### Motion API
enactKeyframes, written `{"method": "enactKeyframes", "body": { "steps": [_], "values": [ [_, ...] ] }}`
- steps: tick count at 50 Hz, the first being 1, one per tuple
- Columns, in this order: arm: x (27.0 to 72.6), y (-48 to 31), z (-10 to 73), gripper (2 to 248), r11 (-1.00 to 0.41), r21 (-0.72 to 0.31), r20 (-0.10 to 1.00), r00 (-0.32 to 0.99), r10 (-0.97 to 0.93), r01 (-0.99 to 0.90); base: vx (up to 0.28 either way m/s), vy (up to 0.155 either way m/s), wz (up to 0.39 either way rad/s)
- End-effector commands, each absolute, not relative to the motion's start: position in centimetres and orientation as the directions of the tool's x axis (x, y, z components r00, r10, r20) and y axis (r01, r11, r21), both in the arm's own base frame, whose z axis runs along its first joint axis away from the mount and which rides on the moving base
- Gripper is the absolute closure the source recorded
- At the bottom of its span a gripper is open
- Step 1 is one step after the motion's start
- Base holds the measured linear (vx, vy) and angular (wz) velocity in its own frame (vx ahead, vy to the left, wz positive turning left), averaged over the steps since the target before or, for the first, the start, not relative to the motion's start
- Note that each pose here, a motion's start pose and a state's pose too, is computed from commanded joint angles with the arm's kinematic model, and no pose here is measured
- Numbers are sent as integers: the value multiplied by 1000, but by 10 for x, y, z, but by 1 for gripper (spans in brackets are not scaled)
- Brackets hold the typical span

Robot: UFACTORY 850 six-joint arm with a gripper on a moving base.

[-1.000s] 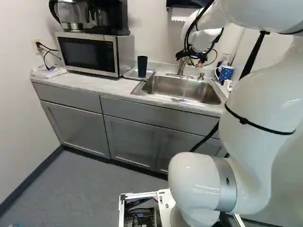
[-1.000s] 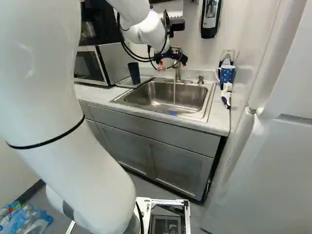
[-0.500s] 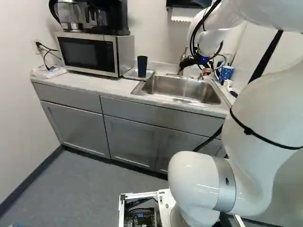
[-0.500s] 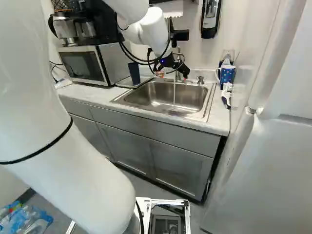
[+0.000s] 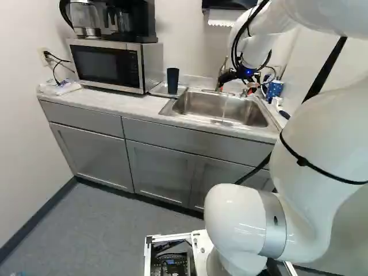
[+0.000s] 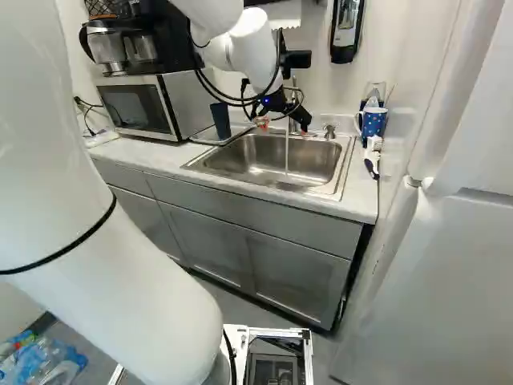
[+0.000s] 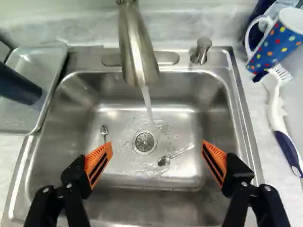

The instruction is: Rinse the cup and place it in the tray

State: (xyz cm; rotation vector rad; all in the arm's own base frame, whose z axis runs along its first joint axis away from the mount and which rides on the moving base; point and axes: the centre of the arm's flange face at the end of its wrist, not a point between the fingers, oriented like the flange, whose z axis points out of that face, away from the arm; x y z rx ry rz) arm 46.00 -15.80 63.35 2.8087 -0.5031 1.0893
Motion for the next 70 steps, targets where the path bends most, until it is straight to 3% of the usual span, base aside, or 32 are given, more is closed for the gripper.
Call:
{"method": "enactKeyframes", "body": {
  "steps": [29, 70],
  "values": [
    [501, -173, 689, 3, -941, -31, 889, 421, -180, -337, 0, 0, 0],
    [569, -172, 711, 3, -956, 6, 982, 182, -50, -293, 0, 0, 0]
  ]
}}
